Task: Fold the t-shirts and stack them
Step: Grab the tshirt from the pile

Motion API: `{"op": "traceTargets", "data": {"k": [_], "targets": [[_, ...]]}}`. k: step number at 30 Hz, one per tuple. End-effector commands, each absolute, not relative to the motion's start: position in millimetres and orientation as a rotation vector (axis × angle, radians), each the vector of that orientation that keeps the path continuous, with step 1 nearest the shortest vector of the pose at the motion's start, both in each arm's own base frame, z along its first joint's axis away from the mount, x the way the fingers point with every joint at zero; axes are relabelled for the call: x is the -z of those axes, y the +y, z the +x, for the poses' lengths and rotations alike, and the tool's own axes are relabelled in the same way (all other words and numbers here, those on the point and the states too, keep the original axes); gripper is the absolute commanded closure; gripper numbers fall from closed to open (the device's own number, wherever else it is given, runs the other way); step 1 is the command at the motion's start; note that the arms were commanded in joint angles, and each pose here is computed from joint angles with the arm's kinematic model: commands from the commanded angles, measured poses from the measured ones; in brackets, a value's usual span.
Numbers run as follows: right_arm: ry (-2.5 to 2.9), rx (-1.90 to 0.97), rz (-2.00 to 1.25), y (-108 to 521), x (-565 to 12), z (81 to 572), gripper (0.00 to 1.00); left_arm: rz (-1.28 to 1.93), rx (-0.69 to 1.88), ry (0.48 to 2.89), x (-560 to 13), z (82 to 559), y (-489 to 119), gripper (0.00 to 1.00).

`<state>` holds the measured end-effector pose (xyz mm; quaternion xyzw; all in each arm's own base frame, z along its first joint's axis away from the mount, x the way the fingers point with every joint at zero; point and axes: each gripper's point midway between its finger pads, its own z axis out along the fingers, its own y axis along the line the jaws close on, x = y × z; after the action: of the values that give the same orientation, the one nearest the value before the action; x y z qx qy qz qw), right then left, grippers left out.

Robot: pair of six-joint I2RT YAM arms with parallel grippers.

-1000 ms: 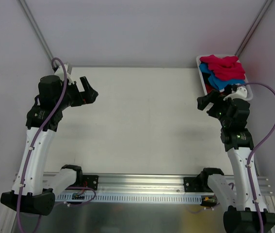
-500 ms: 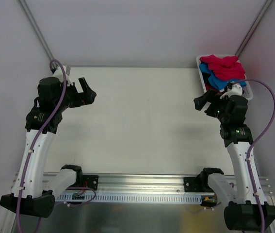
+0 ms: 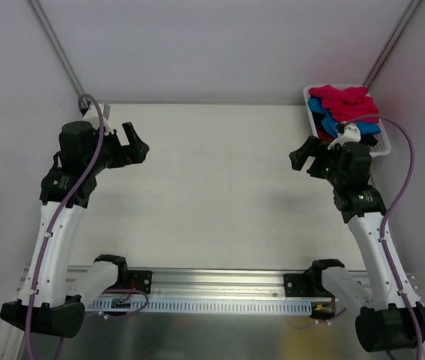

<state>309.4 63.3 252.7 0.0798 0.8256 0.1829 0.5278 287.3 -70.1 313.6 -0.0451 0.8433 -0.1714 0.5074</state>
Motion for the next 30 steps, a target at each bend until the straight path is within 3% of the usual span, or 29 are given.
{"op": "traceTargets", "data": {"k": [1,8,15,16,17,23,30], "targets": [[1.933,-0.293,0.156,58.5,-269.4,309.3,0.01,-0.072,0.429,2.01,-316.5,285.1,-72.4,0.01],[2.011,0.003,0.237,16.6,-274.2,327.4,0.01,-0.086,0.401,1.994,-320.4,285.3,-67.6,0.01],[2.084,0.083,0.282,-28.1,-341.7,420.3,0.01,-0.107,0.422,2.026,-309.9,287.2,-70.5,0.01],[2.011,0.116,0.283,-36.3,-379.1,432.2,0.01,-0.113,0.424,2.027,-309.2,287.3,-70.4,0.01],[2.107,0.181,0.286,-45.0,-350.6,449.2,0.01,-0.116,0.425,2.027,-309.0,286.9,-70.5,0.01],[2.088,0.355,0.408,-107.0,-334.5,486.4,0.01,-0.159,0.426,2.004,-313.3,281.5,-67.6,0.01],[2.12,0.437,0.246,-116.9,-314.4,513.9,0.01,-0.166,0.428,2.004,-301.8,267.5,-66.1,0.01]]}}
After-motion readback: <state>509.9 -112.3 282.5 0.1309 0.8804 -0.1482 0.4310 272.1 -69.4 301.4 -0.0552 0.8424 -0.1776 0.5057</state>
